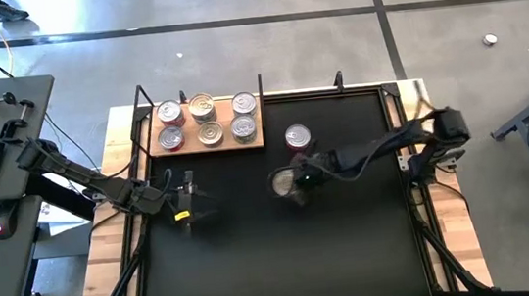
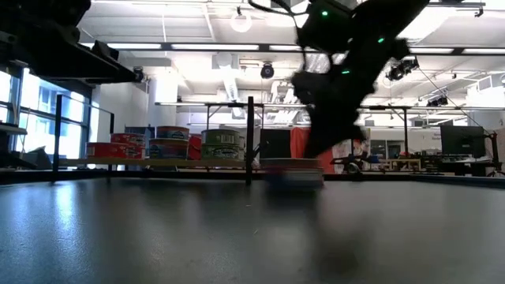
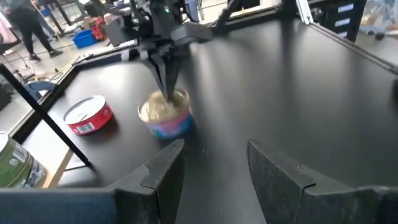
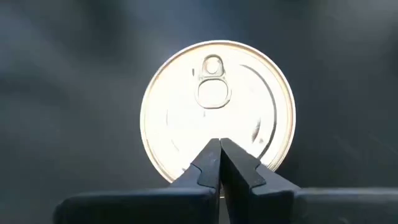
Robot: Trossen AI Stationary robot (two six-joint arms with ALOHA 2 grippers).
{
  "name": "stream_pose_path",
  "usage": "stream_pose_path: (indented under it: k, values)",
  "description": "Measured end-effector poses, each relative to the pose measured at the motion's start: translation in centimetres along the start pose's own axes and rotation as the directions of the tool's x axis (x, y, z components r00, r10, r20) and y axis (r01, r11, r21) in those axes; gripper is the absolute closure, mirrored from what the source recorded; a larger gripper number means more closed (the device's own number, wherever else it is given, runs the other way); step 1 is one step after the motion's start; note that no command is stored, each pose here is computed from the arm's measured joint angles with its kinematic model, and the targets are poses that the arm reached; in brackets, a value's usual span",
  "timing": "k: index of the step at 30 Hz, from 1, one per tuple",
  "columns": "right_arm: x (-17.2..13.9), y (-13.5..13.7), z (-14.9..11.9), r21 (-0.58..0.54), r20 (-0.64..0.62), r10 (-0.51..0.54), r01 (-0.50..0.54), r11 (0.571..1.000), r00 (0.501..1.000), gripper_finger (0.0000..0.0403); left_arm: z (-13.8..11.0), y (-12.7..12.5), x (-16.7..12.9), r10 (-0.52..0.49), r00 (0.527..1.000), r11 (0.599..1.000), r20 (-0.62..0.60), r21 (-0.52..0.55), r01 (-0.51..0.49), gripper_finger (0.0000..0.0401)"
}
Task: Stack canned seafood by type on shelf
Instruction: Stack the pink blue tuna can on the top of the other pink blue tuna can
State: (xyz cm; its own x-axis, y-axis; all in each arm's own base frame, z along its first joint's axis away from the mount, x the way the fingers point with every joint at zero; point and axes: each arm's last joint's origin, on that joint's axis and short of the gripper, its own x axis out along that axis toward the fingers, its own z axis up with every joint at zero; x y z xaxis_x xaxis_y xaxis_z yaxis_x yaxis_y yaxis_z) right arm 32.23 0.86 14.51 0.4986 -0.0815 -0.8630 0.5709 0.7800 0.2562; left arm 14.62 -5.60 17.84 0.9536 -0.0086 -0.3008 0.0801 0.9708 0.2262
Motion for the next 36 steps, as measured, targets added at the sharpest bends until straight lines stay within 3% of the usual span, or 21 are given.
stream_pose_path:
  k: [6,12,16,20,24,29,36]
  values:
    - [4.5,3.1,1.7,-0.065,0.159,0.146,-0.138,0.988,0.976,0.0402,-0.4,-0.3,0.5,-0.011,0.999,0.995,-0.032,0.094,0.014,0.0238]
    - [7.4,6.9,5.8,-0.221,0.233,0.197,-0.146,0.964,0.952,0.0402,-1.2,-0.9,1.5,-0.041,0.994,0.989,-0.099,0.139,0.054,0.0238]
    - [8.9,9.2,8.4,-0.322,0.280,0.205,-0.110,0.940,0.938,0.0402,-2.2,-1.4,2.3,-0.075,0.982,0.955,-0.172,0.271,0.120,0.0238]
    - [9.0,10.7,10.1,-0.386,0.255,0.190,-0.080,0.919,0.948,0.0402,-3.0,-1.7,2.8,-0.076,0.970,0.927,-0.230,0.341,0.154,0.0230]
    - [8.5,11.4,10.9,-0.426,0.255,0.191,-0.068,0.902,0.948,0.0403,-3.8,-1.8,3.2,-0.007,0.959,0.919,-0.284,0.376,0.118,0.0220]
    - [8.0,12.4,10.9,-0.457,0.269,0.221,-0.078,0.886,0.937,0.0403,-4.5,-1.7,3.5,0.101,0.940,0.919,-0.325,0.392,0.037,0.0217]
    - [7.7,13.5,10.1,-0.492,0.266,0.244,-0.086,0.866,0.932,0.0403,-5.5,-1.9,4.0,0.111,0.919,0.916,-0.379,0.398,0.053,0.0220]
